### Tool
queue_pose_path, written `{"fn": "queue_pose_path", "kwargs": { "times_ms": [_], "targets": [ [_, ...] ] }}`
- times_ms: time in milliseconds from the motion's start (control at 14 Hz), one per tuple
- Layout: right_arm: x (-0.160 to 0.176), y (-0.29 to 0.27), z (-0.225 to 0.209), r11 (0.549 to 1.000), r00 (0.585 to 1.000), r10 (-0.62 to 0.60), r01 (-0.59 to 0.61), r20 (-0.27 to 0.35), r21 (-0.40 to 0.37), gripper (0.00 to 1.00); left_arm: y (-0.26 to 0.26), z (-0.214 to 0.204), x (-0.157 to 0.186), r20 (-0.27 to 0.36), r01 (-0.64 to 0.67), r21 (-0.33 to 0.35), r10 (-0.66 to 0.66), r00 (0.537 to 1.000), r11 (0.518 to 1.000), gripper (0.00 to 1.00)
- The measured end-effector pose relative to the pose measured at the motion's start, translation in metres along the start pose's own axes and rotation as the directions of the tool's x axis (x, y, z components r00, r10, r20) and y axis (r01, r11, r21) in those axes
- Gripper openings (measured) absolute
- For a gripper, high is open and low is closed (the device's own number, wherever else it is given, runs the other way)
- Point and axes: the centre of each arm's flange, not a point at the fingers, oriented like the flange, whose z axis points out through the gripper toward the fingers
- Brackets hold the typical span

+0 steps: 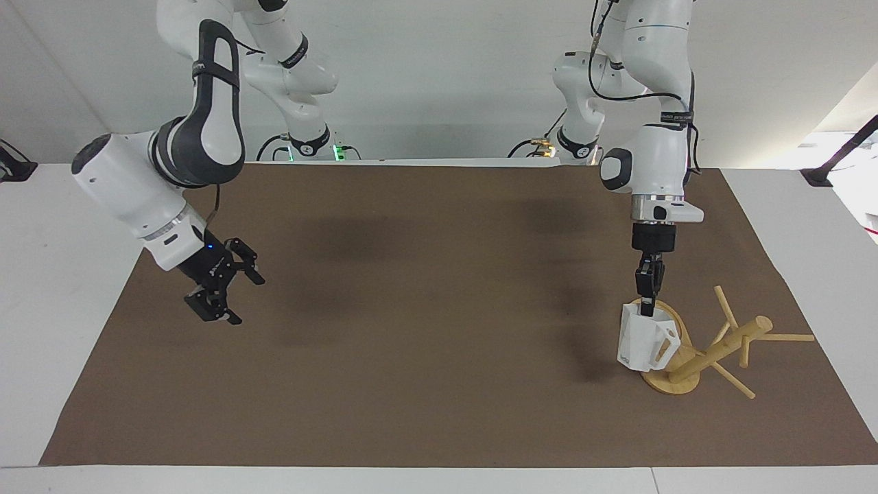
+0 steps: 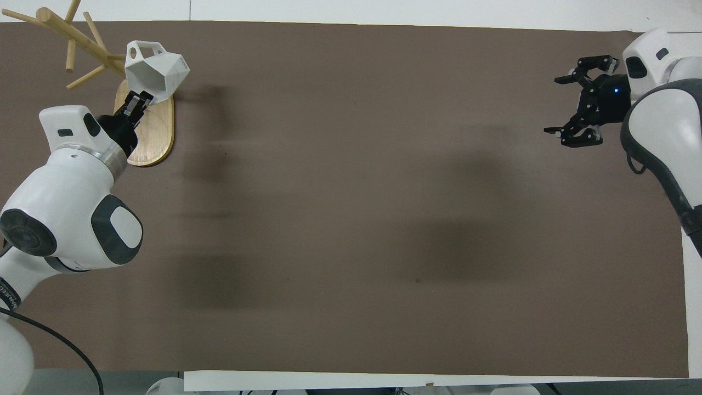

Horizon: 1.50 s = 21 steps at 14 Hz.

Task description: Hang cup on rack

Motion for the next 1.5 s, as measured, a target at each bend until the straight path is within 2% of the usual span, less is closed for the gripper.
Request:
{"fn": "queue_pose_path", "kwargs": {
  "times_ms": [214, 357, 429, 500, 643, 714, 857, 929, 1000, 1071, 1143, 1286, 1500],
  "targets": [
    [0.018, 0.003, -0.046, 0.975, 0.972, 0.211, -0.216, 0.098, 0.041, 1.00, -0.011, 0.007, 0.006, -0.006, 0.020, 0.024, -0.020, 1.000, 1.000, 0.05],
    [0.025, -0.004, -0.075, 0.908, 0.895, 0.403, -0.417, 0.192, 0.038, 1.00, -0.022, 0.011, 0.014, -0.004, 0.040, 0.050, -0.040, 0.999, 0.998, 0.06],
    [0.028, -0.010, -0.089, 0.857, 0.838, 0.497, -0.514, 0.225, 0.021, 1.00, -0.027, 0.012, 0.020, -0.005, 0.053, 0.063, -0.053, 0.999, 0.997, 0.09],
    [0.032, -0.020, -0.105, 0.790, 0.764, 0.593, -0.613, 0.253, 0.000, 1.00, -0.035, 0.013, 0.027, -0.006, 0.066, 0.080, -0.066, 0.998, 0.995, 0.23],
    [0.033, -0.040, -0.131, 0.656, 0.613, 0.727, -0.753, 0.309, -0.049, 1.00, -0.049, 0.014, 0.029, 0.005, 0.081, 0.114, -0.082, 0.997, 0.990, 0.41],
    [0.031, -0.051, -0.145, 0.592, 0.534, 0.771, -0.802, 0.347, -0.078, 1.00, -0.061, 0.014, 0.028, 0.010, 0.092, 0.136, -0.094, 0.995, 0.986, 0.41],
    [0.029, -0.072, -0.172, 0.461, 0.362, 0.835, -0.871, 0.414, -0.168, 1.00, -0.090, 0.013, 0.037, 0.010, 0.129, 0.189, -0.133, 0.991, 0.973, 0.59],
    [0.030, -0.081, -0.184, 0.400, 0.284, 0.863, -0.889, 0.419, -0.222, 1.00, -0.103, 0.011, 0.047, 0.010, 0.151, 0.216, -0.157, 0.987, 0.965, 0.72],
    [0.031, -0.087, -0.191, 0.361, 0.239, 0.880, -0.898, 0.410, -0.252, 1.00, -0.113, 0.009, 0.057, 0.009, 0.173, 0.237, -0.180, 0.984, 0.956, 0.82],
    [0.033, -0.090, -0.195, 0.338, 0.216, 0.891, -0.903, 0.400, -0.265, 1.00, -0.120, 0.005, 0.065, 0.008, 0.191, 0.253, -0.199, 0.980, 0.948, 0.93],
    [0.039, -0.093, -0.197, 0.329, 0.208, 0.896, -0.904, 0.392, -0.273, 1.00, -0.124, 0.001, 0.072, 0.011, 0.198, 0.261, -0.208, 0.978, 0.945, 0.99],
    [0.053, -0.098, -0.199, 0.324, 0.204, 0.901, -0.903, 0.382, -0.282, 1.00, -0.119, -0.007, 0.083, 0.025, 0.183, 0.259, -0.196, 0.980, 0.948, 0.99],
    [0.055, -0.099, -0.198, 0.310, 0.190, 0.906, -0.906, 0.378, -0.289, 1.00, -0.095, -0.014, 0.098, 0.108, 0.153, 0.277, -0.189, 0.976, 0.949, 0.99]
  ]
}}
